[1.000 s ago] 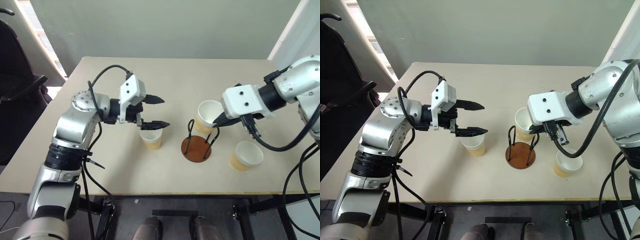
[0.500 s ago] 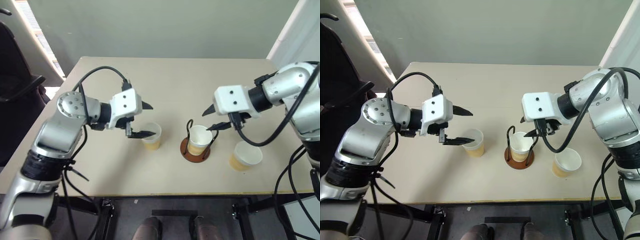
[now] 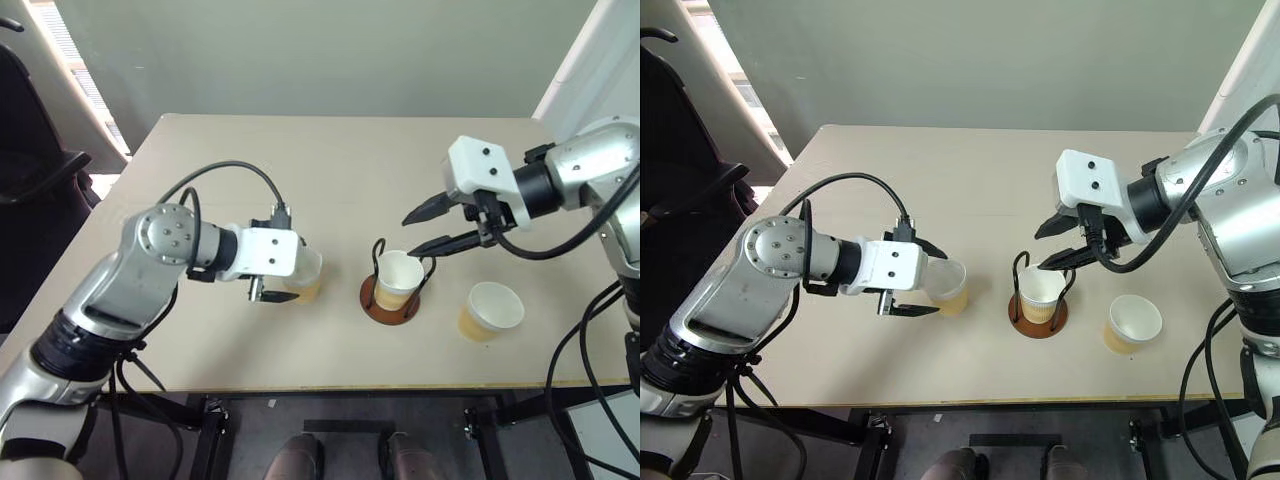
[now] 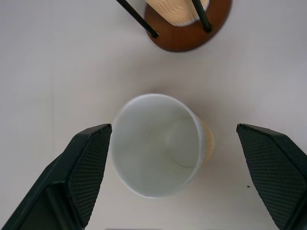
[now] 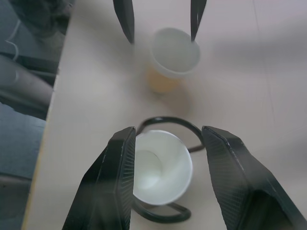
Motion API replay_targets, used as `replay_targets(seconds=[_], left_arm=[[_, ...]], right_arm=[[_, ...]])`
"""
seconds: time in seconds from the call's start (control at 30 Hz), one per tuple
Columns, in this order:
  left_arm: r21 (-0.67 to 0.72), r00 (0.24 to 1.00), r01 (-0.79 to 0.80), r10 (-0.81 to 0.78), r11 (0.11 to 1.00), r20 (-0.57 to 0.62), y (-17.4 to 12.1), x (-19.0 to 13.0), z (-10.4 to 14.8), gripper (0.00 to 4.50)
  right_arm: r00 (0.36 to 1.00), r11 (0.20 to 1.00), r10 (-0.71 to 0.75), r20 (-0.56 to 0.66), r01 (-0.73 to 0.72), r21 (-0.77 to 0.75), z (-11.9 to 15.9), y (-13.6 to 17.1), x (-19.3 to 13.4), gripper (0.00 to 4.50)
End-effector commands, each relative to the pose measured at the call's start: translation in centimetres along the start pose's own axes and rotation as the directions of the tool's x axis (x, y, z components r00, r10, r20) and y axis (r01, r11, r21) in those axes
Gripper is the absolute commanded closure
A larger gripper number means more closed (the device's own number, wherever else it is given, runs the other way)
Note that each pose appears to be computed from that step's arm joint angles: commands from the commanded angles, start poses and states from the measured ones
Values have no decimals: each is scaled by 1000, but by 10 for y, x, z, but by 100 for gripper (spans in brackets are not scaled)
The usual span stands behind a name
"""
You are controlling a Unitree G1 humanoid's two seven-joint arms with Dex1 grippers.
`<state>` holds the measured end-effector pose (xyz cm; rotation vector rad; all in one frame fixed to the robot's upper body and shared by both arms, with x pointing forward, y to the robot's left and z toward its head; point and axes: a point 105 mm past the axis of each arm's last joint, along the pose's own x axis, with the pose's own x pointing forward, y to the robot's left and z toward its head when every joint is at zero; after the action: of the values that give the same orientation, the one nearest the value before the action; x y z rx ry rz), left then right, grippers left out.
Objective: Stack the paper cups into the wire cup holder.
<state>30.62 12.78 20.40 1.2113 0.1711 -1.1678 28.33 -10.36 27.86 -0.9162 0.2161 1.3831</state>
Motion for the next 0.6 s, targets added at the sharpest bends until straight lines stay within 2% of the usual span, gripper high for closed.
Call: replay_targets(seconds=[0.03,0.17,0.6], left_arm=[[36,999,-13,15,999,-43,1,0,-2,0],[22,999,11,-9,1000,-51,-9,12,-8,0],[30,998,30,-29,999,-54,1,39,-22,0]], right_arm=[[999,999,-30,14,31,-41,12,0,-13,228],[1000,999,-27,16,28,-44,12,1,-13,228],[999,999,-33,19,34,-40,13,3,-12,228]])
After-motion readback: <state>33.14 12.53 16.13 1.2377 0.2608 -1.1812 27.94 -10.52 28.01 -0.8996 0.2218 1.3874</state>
